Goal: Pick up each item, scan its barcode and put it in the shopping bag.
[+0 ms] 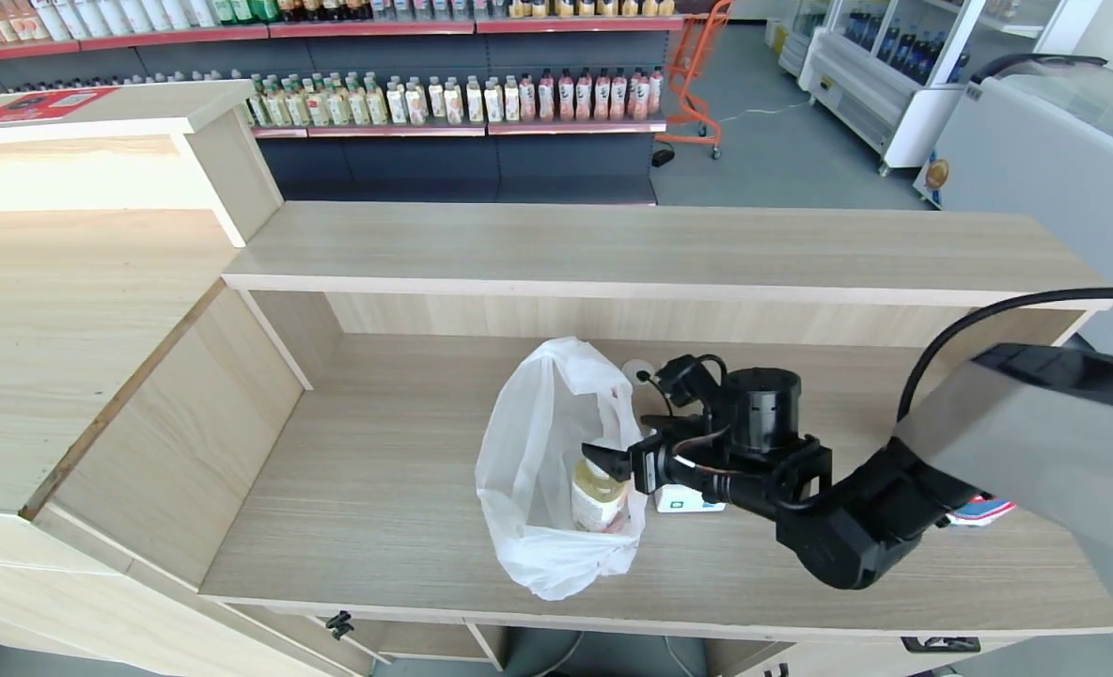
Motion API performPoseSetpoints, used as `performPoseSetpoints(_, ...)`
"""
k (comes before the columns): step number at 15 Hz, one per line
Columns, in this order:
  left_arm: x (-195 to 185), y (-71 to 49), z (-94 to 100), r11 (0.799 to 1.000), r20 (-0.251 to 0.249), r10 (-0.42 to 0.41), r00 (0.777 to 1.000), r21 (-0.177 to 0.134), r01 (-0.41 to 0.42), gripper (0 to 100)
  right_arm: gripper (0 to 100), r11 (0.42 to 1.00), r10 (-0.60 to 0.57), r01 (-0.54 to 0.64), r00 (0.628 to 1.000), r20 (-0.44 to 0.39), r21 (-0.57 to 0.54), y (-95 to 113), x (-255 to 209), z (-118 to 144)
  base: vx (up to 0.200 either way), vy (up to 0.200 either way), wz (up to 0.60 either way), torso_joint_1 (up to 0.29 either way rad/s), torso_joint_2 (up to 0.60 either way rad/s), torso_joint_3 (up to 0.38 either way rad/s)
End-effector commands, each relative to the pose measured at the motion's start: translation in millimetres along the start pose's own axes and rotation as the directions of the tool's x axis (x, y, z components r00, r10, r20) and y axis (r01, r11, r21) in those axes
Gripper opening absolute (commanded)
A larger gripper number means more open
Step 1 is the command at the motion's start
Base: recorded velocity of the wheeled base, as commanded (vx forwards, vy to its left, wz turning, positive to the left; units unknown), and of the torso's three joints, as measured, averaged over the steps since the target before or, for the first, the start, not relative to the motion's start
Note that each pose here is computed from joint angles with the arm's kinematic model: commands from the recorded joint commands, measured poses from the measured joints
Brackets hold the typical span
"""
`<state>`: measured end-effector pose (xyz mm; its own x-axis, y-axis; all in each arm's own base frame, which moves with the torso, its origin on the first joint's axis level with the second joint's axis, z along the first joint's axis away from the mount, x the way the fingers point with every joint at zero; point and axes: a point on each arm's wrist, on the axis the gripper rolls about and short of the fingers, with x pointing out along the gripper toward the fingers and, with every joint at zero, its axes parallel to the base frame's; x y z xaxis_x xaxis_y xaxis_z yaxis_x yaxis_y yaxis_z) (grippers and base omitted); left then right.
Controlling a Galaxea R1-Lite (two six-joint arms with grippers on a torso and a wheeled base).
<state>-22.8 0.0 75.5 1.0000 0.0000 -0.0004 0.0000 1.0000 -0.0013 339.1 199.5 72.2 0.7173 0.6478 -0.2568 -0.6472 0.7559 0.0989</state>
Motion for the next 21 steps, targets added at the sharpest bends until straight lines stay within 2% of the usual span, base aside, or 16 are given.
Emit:
performPoseSetpoints(1,0.0,0.0,0.0,1.000,0.000,0.000,1.000,0.000,0.000,100,100,0.978,-0.086,0.080,0.996,0.025,0.192,-11.1,-97.5,56.9,0.000,0.000,0.00,0.000,0.00,0.000)
performPoseSetpoints(2,0.0,0.0,0.0,1.000,0.000,0.000,1.000,0.000,0.000,100,100,0.959,-0.110,0.089,0.992,0.066,0.268,-13.5,-113.0,68.4,0.000,0.000,0.00,0.000,0.00,0.000)
performPoseSetpoints(4,0.0,0.0,0.0,1.000,0.000,0.000,1.000,0.000,0.000,100,100,0.940,-0.171,0.137,0.982,0.085,0.312,-22.8,-142.8,78.9,0.000,0.000,0.00,0.000,0.00,0.000)
performPoseSetpoints(9,0.0,0.0,0.0,1.000,0.000,0.000,1.000,0.000,0.000,100,100,0.900,-0.294,0.253,0.954,0.064,0.353,-34.5,-195.4,65.3,0.000,0.000,0.00,0.000,0.00,0.000)
performPoseSetpoints(12,0.0,0.0,0.0,1.000,0.000,0.000,1.000,0.000,0.000,100,100,0.884,-0.327,0.291,0.944,0.041,0.366,-37.6,-206.1,65.5,0.000,0.000,0.00,0.000,0.00,0.000)
performPoseSetpoints(17,0.0,0.0,0.0,1.000,0.000,0.000,1.000,0.000,0.000,100,100,0.875,-0.340,0.309,0.940,0.019,0.372,-36.6,-208.1,61.5,-0.200,-0.200,0.00,0.007,0.00,0.004)
performPoseSetpoints(21,0.0,0.0,0.0,1.000,0.000,0.000,1.000,0.000,0.000,100,100,0.847,-0.393,0.361,0.919,0.003,0.390,-46.1,-212.1,57.4,0.000,-0.050,0.00,-0.002,0.00,0.003)
